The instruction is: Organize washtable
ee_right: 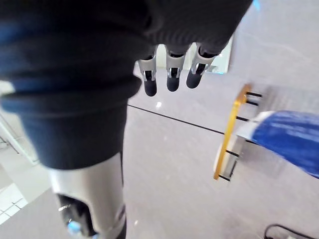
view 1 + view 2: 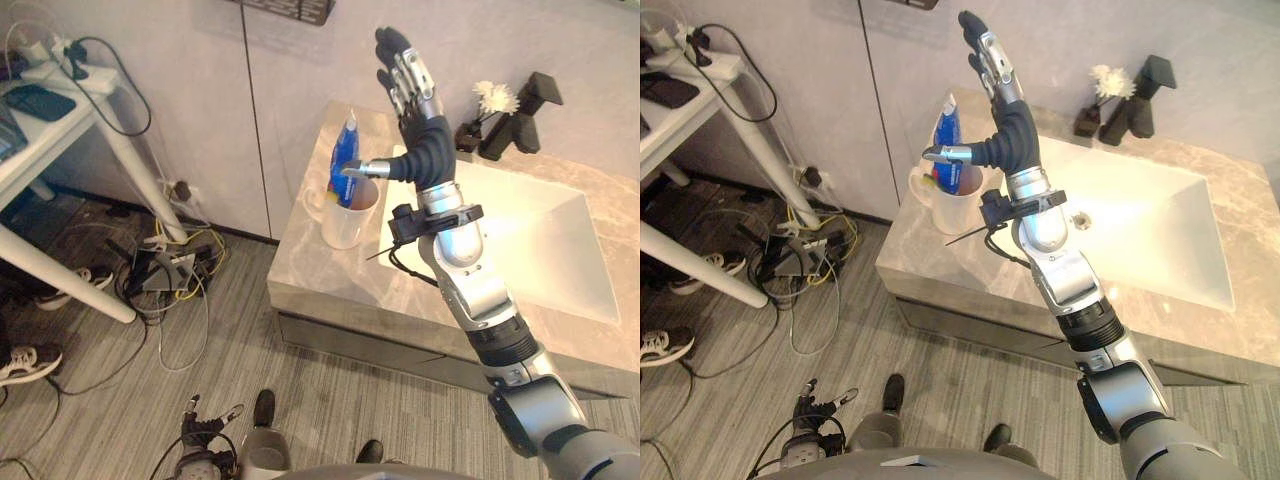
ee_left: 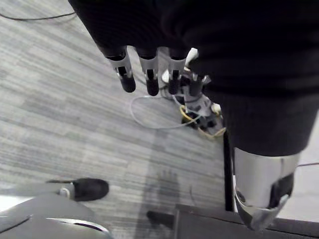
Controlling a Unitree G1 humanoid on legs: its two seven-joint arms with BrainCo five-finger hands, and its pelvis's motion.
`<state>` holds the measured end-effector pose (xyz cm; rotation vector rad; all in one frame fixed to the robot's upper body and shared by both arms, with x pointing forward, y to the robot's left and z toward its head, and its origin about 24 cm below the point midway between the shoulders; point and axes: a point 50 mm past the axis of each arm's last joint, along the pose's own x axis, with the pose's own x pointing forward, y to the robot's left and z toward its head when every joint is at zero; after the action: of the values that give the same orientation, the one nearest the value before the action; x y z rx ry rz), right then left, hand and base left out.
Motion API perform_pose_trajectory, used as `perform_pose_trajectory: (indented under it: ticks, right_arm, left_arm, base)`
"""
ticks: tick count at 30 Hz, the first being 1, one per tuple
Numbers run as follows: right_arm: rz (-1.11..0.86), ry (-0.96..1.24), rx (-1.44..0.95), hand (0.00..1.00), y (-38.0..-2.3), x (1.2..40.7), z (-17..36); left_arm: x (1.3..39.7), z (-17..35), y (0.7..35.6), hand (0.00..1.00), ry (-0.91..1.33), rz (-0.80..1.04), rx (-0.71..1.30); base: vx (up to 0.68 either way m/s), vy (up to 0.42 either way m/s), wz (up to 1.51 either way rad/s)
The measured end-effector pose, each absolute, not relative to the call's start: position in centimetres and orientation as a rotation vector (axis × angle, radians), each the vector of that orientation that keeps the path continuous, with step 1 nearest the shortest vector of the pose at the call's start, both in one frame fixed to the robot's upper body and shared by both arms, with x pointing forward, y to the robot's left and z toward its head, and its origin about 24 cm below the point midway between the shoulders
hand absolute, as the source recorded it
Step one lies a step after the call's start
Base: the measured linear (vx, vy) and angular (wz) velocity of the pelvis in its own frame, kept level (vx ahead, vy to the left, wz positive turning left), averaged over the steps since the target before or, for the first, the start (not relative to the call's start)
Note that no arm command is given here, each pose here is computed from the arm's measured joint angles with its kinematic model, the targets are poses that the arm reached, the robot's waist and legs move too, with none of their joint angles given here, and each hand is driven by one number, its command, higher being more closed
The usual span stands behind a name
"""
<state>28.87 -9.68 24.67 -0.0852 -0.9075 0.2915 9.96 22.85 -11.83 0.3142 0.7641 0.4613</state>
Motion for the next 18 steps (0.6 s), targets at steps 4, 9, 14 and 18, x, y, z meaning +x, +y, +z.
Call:
perform_pose_trajectory:
  ticks: [4,9,14,18]
  right_arm:
    - [0.156,-0.974,-0.069,0.00,-13.2,27.3,25.1]
    - [-0.058,-1.010,-0.098,0.00,-17.7,25.0,24.5]
    - [-0.340,-0.948,-0.172,0.00,-23.3,21.1,21.9]
    - [-0.528,-0.808,-0.182,0.00,-25.6,17.7,18.4]
  left_arm:
    - [9.6,-12.2,22.6,0.00,0.786,0.449,0.312]
    - [9.2,-12.5,22.4,0.00,0.811,0.433,0.325]
    - [9.1,-12.9,21.9,0.00,0.826,0.442,0.286]
    - [8.8,-13.2,21.5,0.00,0.845,0.446,0.263]
  base:
    - [-0.01,0.016,-0.08]
    - [-0.02,0.013,-0.22]
    - [-0.02,0.020,-0.34]
    - [-0.02,0.002,-0.31]
